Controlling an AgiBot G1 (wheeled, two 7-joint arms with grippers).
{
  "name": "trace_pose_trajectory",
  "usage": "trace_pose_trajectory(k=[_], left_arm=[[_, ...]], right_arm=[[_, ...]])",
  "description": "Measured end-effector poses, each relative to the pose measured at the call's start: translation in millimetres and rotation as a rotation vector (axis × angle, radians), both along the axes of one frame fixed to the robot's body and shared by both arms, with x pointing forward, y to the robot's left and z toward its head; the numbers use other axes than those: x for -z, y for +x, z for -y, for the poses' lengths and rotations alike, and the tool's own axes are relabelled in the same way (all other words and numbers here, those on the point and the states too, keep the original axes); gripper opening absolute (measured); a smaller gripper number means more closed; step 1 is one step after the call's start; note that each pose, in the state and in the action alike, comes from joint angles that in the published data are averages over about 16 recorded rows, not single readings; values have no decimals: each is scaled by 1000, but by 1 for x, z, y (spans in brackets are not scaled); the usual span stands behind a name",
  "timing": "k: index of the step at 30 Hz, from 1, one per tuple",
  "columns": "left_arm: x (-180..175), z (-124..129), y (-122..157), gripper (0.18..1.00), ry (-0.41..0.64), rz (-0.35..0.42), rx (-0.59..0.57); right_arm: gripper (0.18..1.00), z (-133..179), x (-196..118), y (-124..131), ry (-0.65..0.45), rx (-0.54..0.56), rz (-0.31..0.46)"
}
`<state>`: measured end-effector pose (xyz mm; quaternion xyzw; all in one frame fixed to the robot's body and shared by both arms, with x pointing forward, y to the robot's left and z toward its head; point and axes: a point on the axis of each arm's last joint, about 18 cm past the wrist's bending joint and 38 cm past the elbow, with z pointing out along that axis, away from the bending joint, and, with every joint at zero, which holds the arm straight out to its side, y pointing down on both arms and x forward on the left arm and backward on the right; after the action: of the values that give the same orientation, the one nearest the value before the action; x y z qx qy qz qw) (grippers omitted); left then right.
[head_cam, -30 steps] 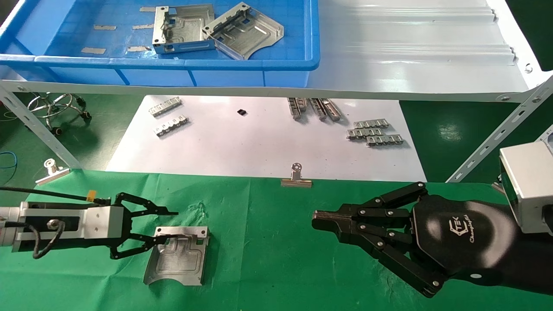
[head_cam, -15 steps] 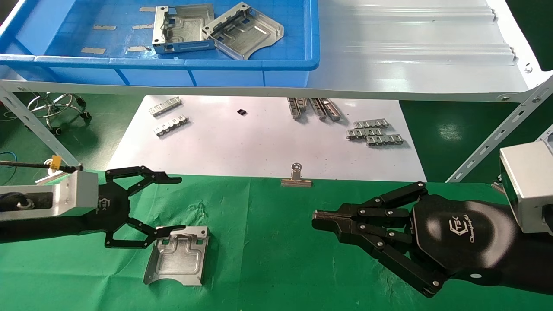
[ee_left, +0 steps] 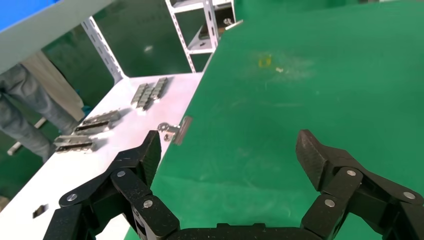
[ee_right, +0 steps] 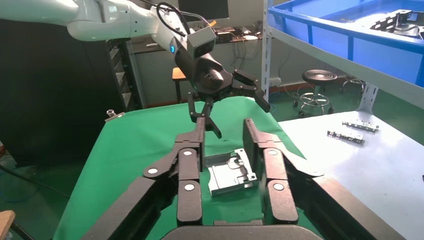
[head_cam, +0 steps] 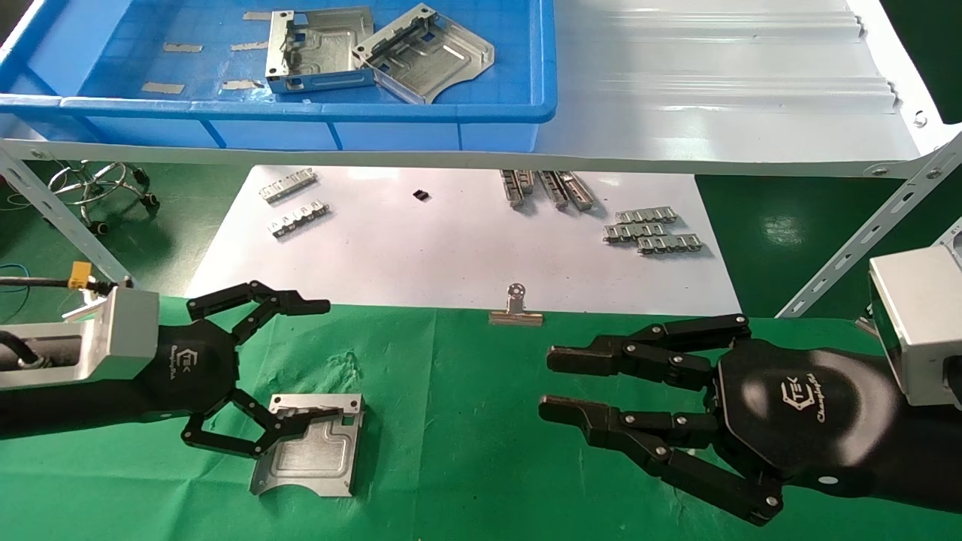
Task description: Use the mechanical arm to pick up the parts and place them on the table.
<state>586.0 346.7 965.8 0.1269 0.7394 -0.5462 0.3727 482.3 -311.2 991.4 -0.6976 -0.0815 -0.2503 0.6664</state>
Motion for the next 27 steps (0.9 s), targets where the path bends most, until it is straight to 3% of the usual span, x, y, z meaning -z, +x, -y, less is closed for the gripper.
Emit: trace_pose_trajectory(k=[8, 21, 27], left_arm=[[-4, 10, -14, 991, -56, -39, 40], [-12, 24, -41, 1001, -127, -101, 100], [-15, 30, -56, 1001, -151, -129, 126]], right_arm=[[477, 0, 0, 0, 0, 0, 0], [782, 0, 0, 0, 0, 0, 0], [884, 0, 0, 0, 0, 0, 0]])
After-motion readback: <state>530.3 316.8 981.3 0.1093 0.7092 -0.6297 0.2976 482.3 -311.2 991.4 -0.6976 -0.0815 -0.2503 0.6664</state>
